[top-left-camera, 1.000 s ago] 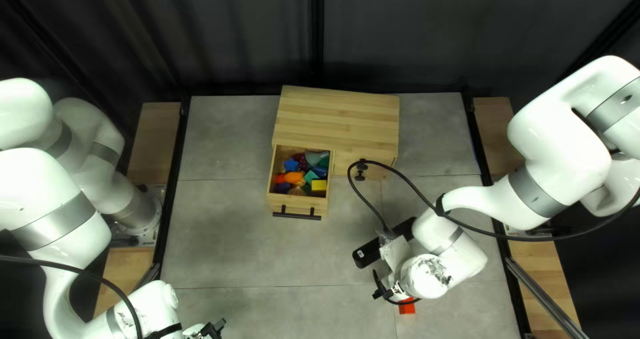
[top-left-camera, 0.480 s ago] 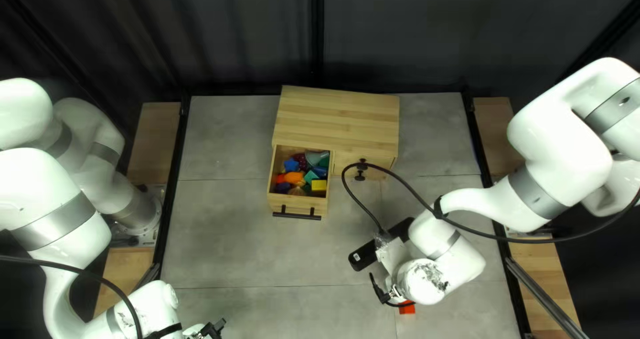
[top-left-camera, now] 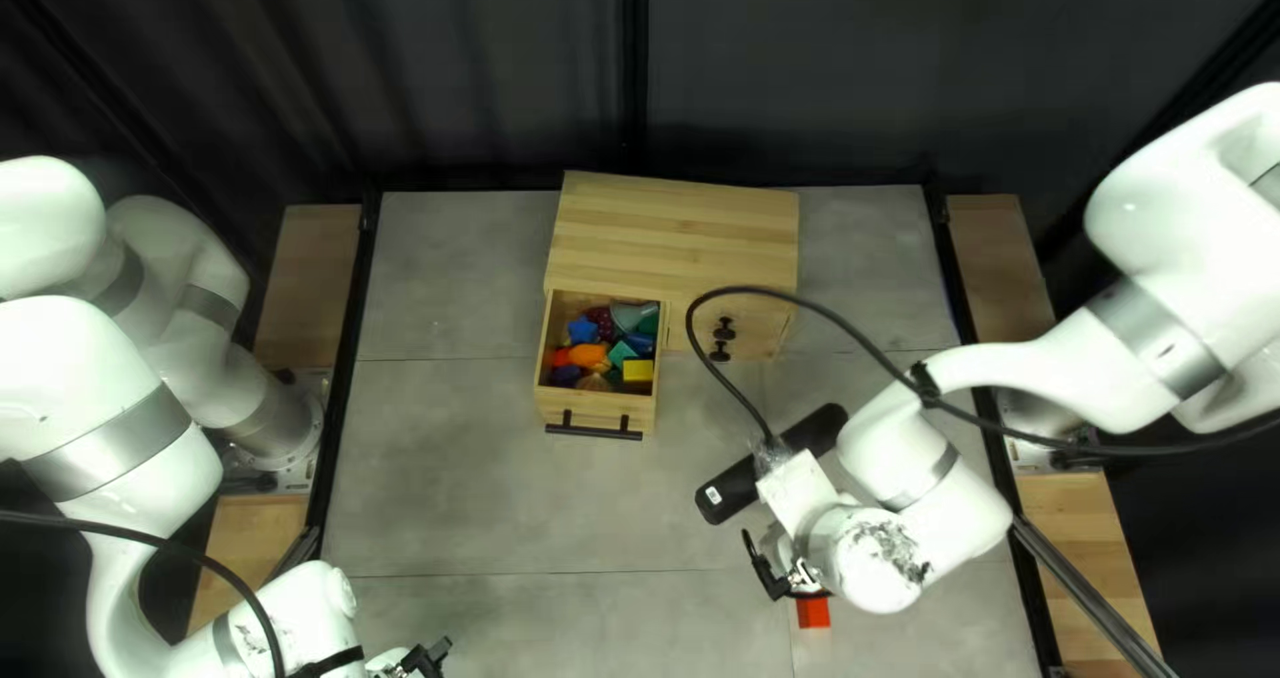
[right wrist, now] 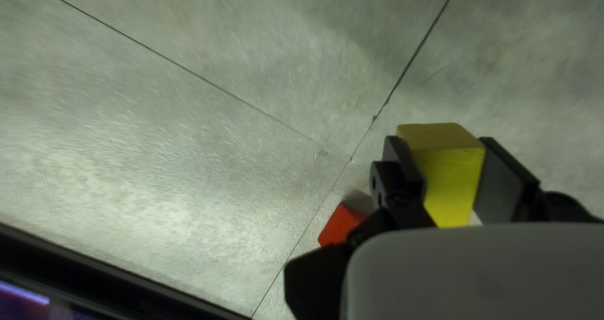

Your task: Open drawers and place objects into drawer and close

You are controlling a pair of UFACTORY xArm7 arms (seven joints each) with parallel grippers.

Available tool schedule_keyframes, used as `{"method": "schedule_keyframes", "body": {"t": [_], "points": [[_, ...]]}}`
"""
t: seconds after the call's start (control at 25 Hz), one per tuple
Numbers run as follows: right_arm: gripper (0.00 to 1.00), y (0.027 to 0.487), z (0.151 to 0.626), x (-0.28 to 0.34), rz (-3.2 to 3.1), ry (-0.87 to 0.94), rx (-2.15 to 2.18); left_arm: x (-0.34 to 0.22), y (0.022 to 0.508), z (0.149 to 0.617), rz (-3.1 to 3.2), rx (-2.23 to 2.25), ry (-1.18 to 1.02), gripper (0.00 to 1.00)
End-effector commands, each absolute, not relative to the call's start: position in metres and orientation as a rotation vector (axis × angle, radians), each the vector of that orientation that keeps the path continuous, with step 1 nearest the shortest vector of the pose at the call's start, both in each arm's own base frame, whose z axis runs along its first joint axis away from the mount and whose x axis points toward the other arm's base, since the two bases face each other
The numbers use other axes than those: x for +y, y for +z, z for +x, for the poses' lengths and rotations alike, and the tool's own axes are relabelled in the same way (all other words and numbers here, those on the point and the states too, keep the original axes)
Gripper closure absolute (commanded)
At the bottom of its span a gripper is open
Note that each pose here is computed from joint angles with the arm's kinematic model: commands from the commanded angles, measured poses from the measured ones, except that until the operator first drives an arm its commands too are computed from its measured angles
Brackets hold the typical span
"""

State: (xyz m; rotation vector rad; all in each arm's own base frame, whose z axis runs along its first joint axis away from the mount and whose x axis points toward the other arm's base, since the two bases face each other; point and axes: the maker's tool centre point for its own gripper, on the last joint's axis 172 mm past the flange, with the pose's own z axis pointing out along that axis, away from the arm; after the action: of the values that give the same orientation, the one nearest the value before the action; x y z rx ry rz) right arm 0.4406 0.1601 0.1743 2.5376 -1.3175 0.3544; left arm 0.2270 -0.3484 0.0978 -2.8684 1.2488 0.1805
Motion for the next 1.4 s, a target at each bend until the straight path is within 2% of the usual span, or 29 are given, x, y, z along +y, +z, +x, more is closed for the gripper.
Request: {"method": "schedule_keyframes", "body": {"t": [0.04,0.6,0.88,1.04,1.08,1.12,1.16,1.4], "points": [[0.99,0.193,0.465,0.147,2.557,0.442,-1.19,-0.348,0.098,0.227,-2.868,1.249,0.181,0.0],[1.0,0.244,0.559,0.01,2.535,0.666,-0.904,-0.348,0.098,0.227,-2.868,1.249,0.181,0.0],[1.0,0.225,0.607,-0.033,2.528,0.814,-0.838,-0.348,0.098,0.227,-2.868,1.249,0.181,0.0],[0.98,0.21,0.617,-0.05,2.525,0.866,-0.807,-0.348,0.098,0.227,-2.868,1.249,0.181,0.0],[0.93,0.206,0.619,-0.055,2.524,0.881,-0.803,-0.348,0.098,0.227,-2.868,1.249,0.181,0.0],[0.05,0.205,0.619,-0.056,2.524,0.883,-0.801,-0.348,0.098,0.227,-2.868,1.249,0.181,0.0],[0.0,0.204,0.62,-0.059,2.522,0.896,-0.8,-0.348,0.098,0.227,-2.868,1.249,0.181,0.0],[0.0,0.214,0.602,-0.03,2.541,0.822,-0.828,-0.348,0.098,0.227,-2.868,1.249,0.181,0.0]]}}
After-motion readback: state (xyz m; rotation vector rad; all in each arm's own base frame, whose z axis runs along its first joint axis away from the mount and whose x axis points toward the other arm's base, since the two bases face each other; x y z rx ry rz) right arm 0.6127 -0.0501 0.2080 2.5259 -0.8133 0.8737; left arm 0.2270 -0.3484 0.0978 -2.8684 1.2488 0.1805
